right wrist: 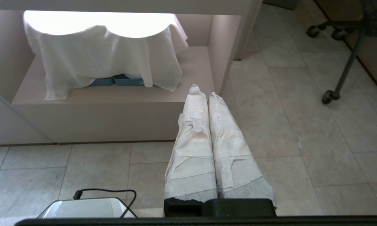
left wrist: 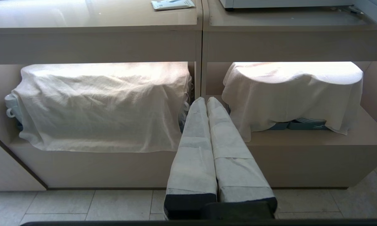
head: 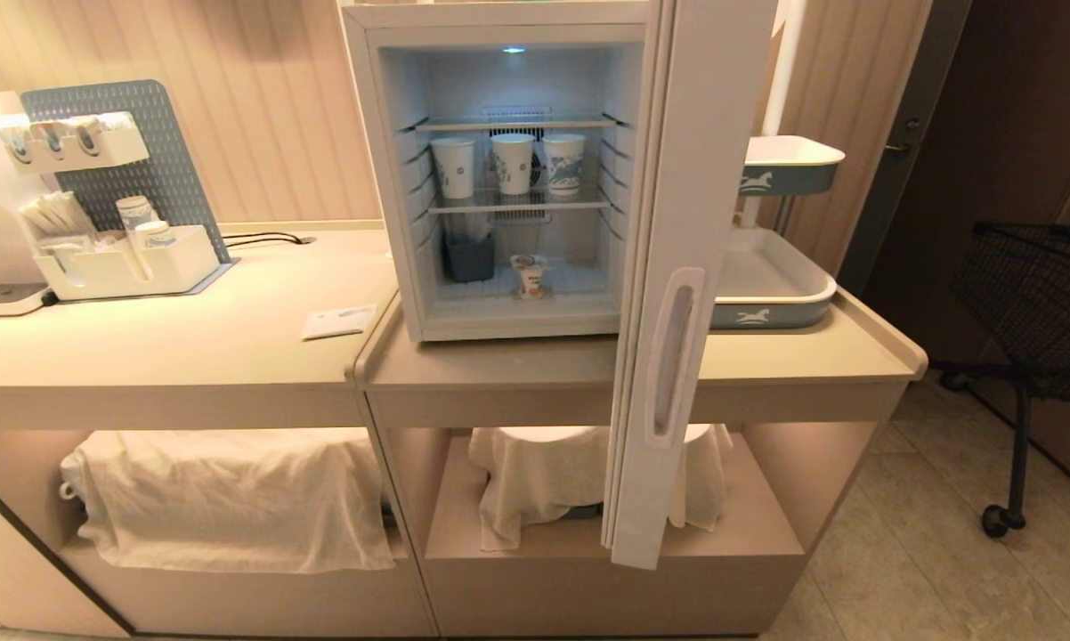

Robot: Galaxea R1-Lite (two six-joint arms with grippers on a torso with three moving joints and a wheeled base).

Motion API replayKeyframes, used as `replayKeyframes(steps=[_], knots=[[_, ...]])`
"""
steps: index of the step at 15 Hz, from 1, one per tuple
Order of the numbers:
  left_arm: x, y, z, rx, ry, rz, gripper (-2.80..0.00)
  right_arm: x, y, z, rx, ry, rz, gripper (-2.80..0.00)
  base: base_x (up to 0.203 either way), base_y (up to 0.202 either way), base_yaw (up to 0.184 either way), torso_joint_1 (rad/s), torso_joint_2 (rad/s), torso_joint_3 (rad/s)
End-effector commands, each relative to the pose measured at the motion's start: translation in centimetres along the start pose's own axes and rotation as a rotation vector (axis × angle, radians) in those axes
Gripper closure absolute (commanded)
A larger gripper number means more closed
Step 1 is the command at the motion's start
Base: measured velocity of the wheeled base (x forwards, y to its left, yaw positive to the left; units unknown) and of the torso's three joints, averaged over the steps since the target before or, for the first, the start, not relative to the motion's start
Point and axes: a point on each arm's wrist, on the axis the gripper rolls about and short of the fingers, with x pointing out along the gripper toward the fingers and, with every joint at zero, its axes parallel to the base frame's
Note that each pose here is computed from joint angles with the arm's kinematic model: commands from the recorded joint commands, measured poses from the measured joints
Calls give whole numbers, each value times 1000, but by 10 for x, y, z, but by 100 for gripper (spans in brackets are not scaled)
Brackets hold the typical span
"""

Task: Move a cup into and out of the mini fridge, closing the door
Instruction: Close the freezer door

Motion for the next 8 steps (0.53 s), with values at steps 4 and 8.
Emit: replayKeyframes(steps=[4,8], knots=[[0,0,0,0,0,0,0,-9,2,-13,16,-86,50,0,0,0,0,0,0,0],[0,0,0,0,0,0,0,-20,3,-25,32,-208,79,0,0,0,0,0,0,0]])
